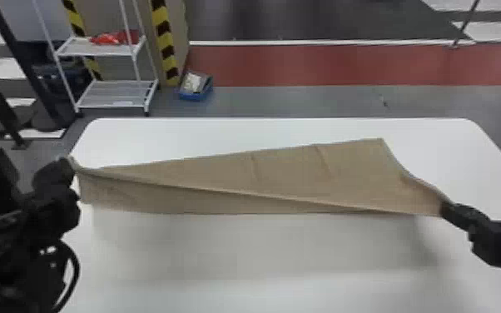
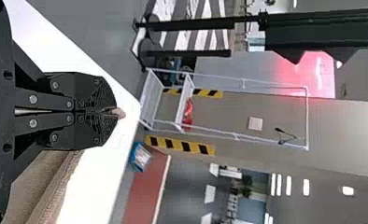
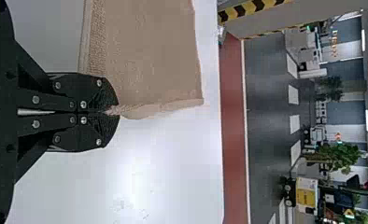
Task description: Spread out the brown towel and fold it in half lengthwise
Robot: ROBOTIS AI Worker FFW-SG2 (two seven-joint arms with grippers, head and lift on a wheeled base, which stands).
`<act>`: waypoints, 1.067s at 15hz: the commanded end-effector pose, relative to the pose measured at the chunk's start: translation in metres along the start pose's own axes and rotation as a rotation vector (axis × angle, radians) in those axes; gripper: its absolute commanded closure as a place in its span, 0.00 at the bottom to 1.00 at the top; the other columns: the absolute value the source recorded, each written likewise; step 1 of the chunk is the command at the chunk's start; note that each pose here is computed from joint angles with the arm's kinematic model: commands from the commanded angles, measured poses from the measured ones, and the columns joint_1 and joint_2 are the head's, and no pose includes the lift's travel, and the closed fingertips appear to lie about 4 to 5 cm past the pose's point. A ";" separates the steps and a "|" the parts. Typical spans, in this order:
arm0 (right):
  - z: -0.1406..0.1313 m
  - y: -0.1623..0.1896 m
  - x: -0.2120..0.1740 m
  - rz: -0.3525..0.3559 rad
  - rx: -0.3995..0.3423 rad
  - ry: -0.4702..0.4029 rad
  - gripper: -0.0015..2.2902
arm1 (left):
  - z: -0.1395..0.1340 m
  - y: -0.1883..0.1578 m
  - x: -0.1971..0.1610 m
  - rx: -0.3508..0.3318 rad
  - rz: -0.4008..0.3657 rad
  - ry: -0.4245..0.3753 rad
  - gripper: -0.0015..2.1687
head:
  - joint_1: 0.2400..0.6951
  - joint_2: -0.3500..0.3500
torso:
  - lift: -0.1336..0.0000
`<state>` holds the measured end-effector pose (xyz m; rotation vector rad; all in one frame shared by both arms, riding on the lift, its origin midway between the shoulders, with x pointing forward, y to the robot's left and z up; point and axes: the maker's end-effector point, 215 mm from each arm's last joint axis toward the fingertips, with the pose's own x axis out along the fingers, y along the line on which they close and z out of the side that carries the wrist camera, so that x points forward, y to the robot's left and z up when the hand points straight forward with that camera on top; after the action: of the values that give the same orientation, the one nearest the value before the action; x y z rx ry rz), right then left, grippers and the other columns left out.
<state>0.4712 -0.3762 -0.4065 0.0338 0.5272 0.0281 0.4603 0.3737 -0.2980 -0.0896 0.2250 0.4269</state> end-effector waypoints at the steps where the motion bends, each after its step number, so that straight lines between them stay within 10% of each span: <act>1: -0.028 -0.004 -0.024 -0.002 -0.007 0.050 0.54 | -0.040 0.007 -0.017 0.041 0.023 0.044 0.57 | 1.00 0.51 | 0.08; 7: -0.079 0.012 -0.039 0.029 -0.027 0.202 0.54 | -0.061 0.016 -0.033 0.054 0.037 0.071 0.57 | 1.00 0.50 | 0.08; 16: -0.087 0.024 -0.041 0.061 -0.051 0.180 0.54 | -0.060 0.017 -0.042 0.059 0.042 0.067 0.57 | 1.00 0.52 | 0.08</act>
<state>0.3915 -0.3534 -0.4595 0.0023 0.7072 0.1020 0.4035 0.3650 -0.3482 -0.0405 0.3085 0.4605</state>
